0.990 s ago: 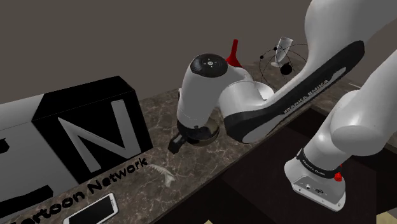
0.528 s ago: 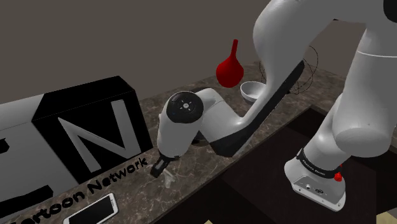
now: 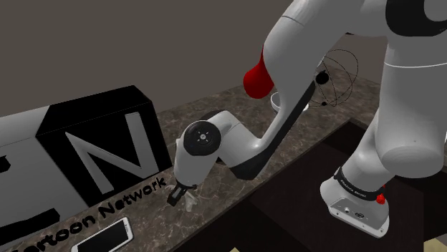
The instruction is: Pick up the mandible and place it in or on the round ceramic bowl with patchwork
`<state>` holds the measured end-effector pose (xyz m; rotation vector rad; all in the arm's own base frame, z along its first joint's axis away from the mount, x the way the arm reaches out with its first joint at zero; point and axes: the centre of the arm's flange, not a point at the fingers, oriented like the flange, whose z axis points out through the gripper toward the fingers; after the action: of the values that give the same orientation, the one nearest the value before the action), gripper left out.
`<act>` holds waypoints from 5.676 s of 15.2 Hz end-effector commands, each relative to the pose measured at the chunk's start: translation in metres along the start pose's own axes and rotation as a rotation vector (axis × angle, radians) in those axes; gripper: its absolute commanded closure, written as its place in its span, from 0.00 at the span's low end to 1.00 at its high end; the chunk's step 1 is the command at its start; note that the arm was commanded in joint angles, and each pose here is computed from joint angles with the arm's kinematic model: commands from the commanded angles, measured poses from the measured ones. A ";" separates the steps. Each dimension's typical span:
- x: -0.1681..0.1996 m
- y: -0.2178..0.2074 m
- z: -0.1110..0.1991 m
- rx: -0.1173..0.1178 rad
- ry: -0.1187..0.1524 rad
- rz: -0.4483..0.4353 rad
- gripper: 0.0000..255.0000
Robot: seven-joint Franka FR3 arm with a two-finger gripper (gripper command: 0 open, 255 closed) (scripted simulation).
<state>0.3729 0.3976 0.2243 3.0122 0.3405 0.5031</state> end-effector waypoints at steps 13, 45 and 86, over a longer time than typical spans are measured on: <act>0.000 0.000 0.004 0.000 0.000 0.000 1.00; -0.025 -0.025 -0.001 -0.036 -0.062 0.106 1.00; 0.029 0.012 0.026 0.176 -0.329 -0.005 1.00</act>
<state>0.4111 0.3912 0.2118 3.1835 0.3827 -0.0268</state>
